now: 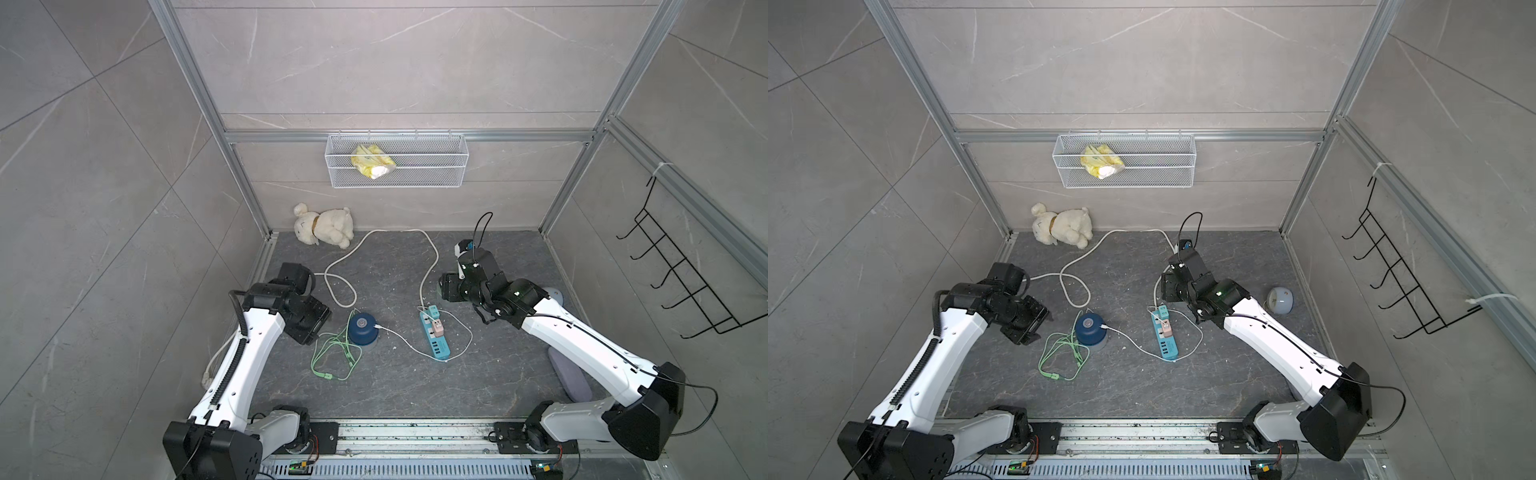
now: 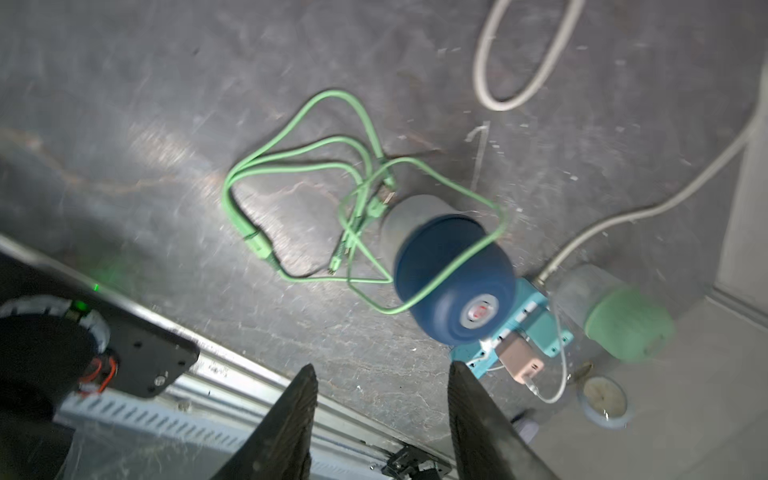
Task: Charge the cordless meat grinders
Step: Pick up the charging cable from the center of the board.
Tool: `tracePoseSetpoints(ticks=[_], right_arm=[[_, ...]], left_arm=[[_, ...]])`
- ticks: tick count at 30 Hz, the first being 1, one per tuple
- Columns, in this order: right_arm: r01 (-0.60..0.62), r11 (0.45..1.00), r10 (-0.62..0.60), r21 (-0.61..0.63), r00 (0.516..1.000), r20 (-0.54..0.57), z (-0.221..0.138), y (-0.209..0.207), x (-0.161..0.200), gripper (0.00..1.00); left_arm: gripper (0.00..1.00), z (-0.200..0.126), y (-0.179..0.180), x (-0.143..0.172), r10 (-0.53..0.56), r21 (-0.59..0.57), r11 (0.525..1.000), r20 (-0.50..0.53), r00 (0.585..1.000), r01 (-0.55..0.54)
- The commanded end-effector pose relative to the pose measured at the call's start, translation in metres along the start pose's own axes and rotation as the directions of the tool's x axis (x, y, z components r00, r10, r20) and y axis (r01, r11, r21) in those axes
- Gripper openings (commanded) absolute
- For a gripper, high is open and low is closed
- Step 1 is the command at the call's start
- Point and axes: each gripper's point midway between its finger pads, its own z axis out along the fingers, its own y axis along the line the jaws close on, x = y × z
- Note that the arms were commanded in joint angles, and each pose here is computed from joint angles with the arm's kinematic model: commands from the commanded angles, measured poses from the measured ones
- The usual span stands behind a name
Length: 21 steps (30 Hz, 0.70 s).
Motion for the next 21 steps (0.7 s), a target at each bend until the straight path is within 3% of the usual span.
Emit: tracePoseSetpoints(ticks=[1, 4, 8, 14, 21], right_arm=[[0.017, 1.0, -0.017, 0.008, 1.0, 0.008, -0.001, -0.003, -0.002, 0.66], [0.018, 1.0, -0.018, 0.001, 1.0, 0.016, -0.001, 0.0, -0.006, 0.66], [0.003, 1.0, -0.004, 0.006, 0.999, 0.036, -0.001, -0.002, -0.008, 0.67], [-0.028, 1.0, 0.028, -0.015, 0.998, 0.055, 0.004, 0.003, -0.014, 0.66], [-0.023, 1.0, 0.024, -0.009, 0.996, 0.087, -0.008, -0.001, -0.02, 0.65]], left_arm=[[0.53, 0.007, -0.008, 0.019, 0.233, 0.078, 0.971, -0.073, 0.97, -0.227], [0.53, 0.027, -0.008, 0.04, 0.356, 0.104, 0.934, -0.175, 0.918, -0.342], [0.53, 0.041, 0.001, 0.039, 0.474, 0.043, 0.879, -0.175, 0.863, -0.474], [0.5, 0.068, -0.002, 0.037, 0.552, 0.018, 0.827, -0.215, 0.805, -0.562], [0.38, 0.09, 0.008, 0.032, 0.616, -0.015, 0.768, -0.255, 0.746, -0.64]])
